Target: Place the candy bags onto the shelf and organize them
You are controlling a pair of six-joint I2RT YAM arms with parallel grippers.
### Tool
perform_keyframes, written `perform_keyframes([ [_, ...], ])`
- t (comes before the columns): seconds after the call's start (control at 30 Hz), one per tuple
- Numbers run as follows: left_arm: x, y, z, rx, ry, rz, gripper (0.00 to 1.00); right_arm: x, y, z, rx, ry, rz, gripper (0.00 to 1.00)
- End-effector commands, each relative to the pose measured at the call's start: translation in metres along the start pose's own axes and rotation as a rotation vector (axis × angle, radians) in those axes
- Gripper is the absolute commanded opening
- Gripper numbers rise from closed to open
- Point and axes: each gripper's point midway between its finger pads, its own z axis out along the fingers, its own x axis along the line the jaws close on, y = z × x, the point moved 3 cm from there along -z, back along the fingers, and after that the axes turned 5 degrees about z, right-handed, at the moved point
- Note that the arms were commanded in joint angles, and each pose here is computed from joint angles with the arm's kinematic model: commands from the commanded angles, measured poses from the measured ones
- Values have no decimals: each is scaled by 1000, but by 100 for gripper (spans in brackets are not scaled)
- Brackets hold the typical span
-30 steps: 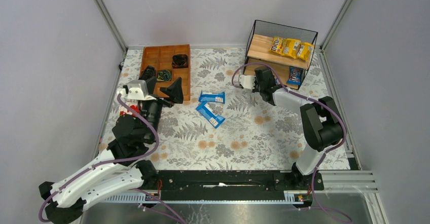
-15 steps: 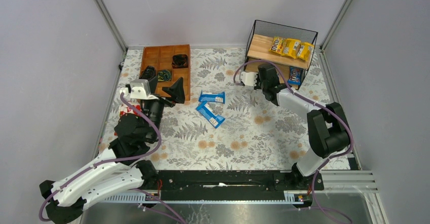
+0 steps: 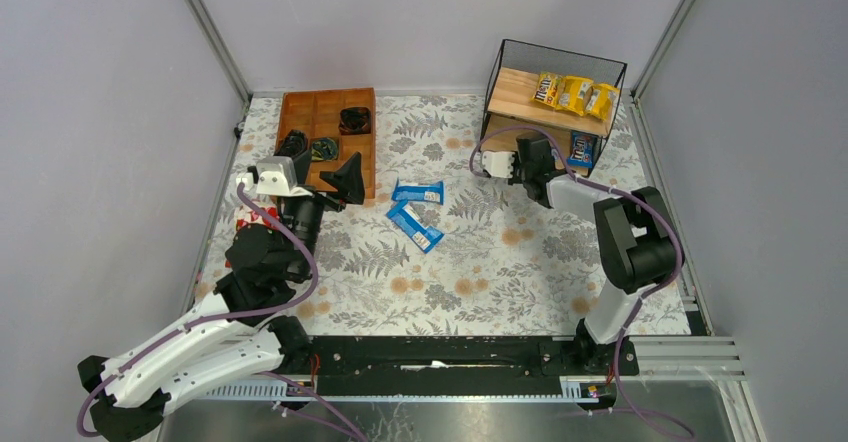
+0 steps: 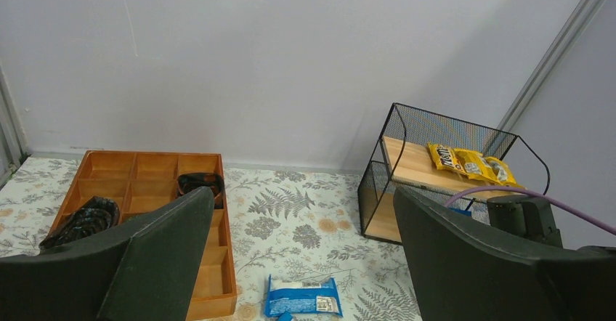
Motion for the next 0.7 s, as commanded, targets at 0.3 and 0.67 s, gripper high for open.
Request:
perform_keyframes([
  [0.3, -4, 4, 2, -19, -14, -9, 99, 6, -13, 36, -37, 21, 23, 22],
  [0.67, -7, 0, 4, -8, -21, 1, 99, -6, -25, 51, -14, -26, 36, 25],
])
